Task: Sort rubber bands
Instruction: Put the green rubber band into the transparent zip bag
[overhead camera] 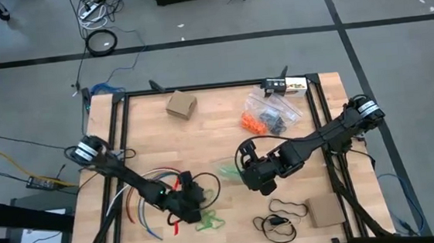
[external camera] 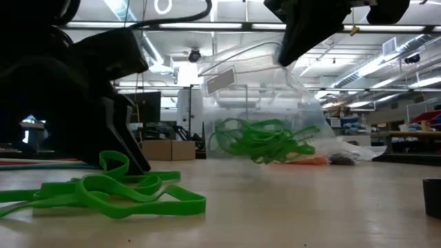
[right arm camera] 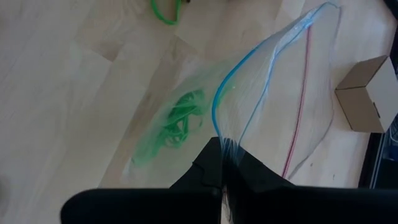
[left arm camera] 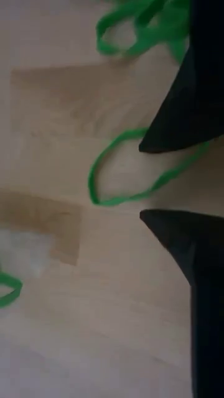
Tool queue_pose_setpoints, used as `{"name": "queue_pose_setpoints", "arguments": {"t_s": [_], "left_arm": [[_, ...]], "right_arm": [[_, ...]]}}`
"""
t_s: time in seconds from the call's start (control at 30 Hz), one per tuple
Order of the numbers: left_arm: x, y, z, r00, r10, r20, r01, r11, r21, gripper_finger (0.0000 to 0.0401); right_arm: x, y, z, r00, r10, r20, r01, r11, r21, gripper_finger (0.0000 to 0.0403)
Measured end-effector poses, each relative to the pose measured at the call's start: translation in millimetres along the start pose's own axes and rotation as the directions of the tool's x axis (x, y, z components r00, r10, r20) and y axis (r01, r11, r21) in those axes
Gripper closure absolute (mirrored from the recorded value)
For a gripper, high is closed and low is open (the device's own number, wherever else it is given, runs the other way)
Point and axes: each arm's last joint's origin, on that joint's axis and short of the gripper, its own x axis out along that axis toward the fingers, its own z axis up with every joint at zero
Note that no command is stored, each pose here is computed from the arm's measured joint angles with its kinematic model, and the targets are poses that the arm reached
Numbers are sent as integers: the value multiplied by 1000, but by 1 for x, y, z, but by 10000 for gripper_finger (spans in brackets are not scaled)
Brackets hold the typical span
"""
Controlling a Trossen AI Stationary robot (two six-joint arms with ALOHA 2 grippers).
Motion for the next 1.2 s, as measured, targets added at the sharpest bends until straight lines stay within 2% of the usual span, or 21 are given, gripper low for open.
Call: {"name": "queue_pose_setpoints", "arguments": {"t_s": [0.1,0.2,0.27,0.43,0.53,0.87,0.93,1.03,1.2], "left_arm": [[7,2,2,997,53,-47,-53,999,-4,286],[9,3,2,995,61,-77,-60,998,13,373],[8,3,3,996,48,-75,-46,999,28,390],[-6,3,16,996,-11,-87,17,997,75,398],[-26,1,43,999,-33,-2,33,996,88,399],[-82,8,119,979,74,189,-119,963,242,400],[-86,11,132,970,119,213,-176,945,275,400],[-90,22,153,948,183,261,-253,929,270,400],[-83,46,172,924,259,280,-332,908,255,401]], "right_arm": [[0,0,0,1000,1,4,-1,1000,2,403],[0,0,0,1000,1,5,-1,1000,2,403],[0,0,0,1000,1,4,-1,1000,2,403],[0,0,1,1000,2,5,-2,1000,8,403],[0,1,1,1000,2,5,-2,1000,8,403],[0,0,0,1000,2,3,-2,1000,14,403],[0,1,0,1000,2,4,-2,1000,15,403],[0,0,1,1000,1,8,-1,1000,17,403],[0,0,1,1000,0,12,0,1000,21,403]]}}
